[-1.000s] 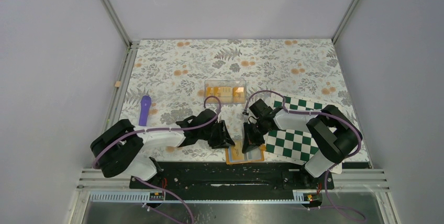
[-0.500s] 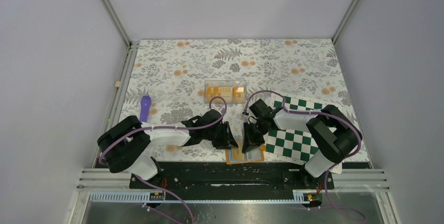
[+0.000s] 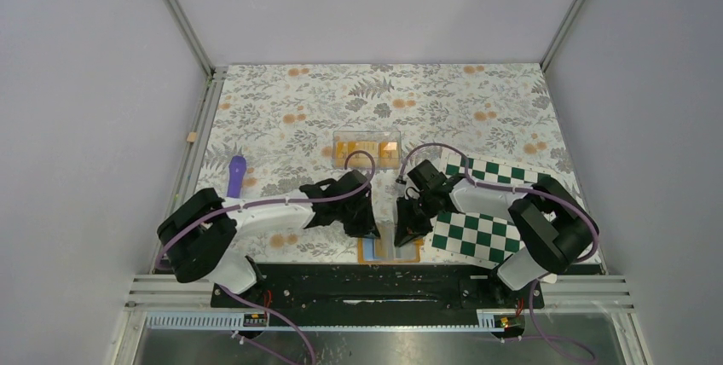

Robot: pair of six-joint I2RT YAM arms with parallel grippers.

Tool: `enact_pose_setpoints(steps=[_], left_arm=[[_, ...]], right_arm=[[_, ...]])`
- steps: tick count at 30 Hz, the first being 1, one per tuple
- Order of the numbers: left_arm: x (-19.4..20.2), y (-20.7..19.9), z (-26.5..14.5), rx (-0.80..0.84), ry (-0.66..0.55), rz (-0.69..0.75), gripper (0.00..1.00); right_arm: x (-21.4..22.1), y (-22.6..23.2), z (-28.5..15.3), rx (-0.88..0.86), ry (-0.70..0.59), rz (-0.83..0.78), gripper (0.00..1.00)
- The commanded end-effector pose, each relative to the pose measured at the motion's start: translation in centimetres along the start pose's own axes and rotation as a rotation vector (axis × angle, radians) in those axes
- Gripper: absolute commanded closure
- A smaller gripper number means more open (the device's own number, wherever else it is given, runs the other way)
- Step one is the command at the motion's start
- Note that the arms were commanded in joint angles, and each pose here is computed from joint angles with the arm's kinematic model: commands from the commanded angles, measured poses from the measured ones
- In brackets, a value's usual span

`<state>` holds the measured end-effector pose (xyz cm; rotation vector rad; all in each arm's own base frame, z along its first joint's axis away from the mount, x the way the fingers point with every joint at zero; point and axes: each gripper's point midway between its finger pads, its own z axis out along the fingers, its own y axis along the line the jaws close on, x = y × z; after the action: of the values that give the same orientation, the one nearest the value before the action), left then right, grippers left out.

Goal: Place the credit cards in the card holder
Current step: Turn over the card slot in the card holder.

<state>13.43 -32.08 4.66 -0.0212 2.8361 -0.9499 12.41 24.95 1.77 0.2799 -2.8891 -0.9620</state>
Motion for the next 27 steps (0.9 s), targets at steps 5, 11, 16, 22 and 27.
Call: enact_pose_setpoints(steps=[5, 11, 16, 22, 27], left_arm=[[-0.6, 3.0, -3.2, -0.258, 0.011, 0.13, 1.0], [-1.0, 2.5, -3.5, -0.304, 0.037, 0.15, 1.0], [-1.0, -0.5, -2.5, -0.217, 0.065, 0.152, 0.81], [-0.4, -4.1, -1.2, -0.037, 0.096, 0.114, 0.63], [0.5, -4.7, 0.7, 0.054, 0.129, 0.071, 0.6]], right_arm=[[-0.8, -2.3, -1.2, 0.184, -0.031, -0.065, 0.75], [-0.7, -3.2, -0.9, 0.219, -0.017, -0.056, 0.75], [-0.5, -3.2, -0.1, 0.196, 0.005, -0.043, 0.75], [-0.4, -3.0, 0.0, 0.182, 0.007, -0.037, 0.75], [-0.3, -2.7, -0.3, 0.168, -0.001, -0.034, 0.75]])
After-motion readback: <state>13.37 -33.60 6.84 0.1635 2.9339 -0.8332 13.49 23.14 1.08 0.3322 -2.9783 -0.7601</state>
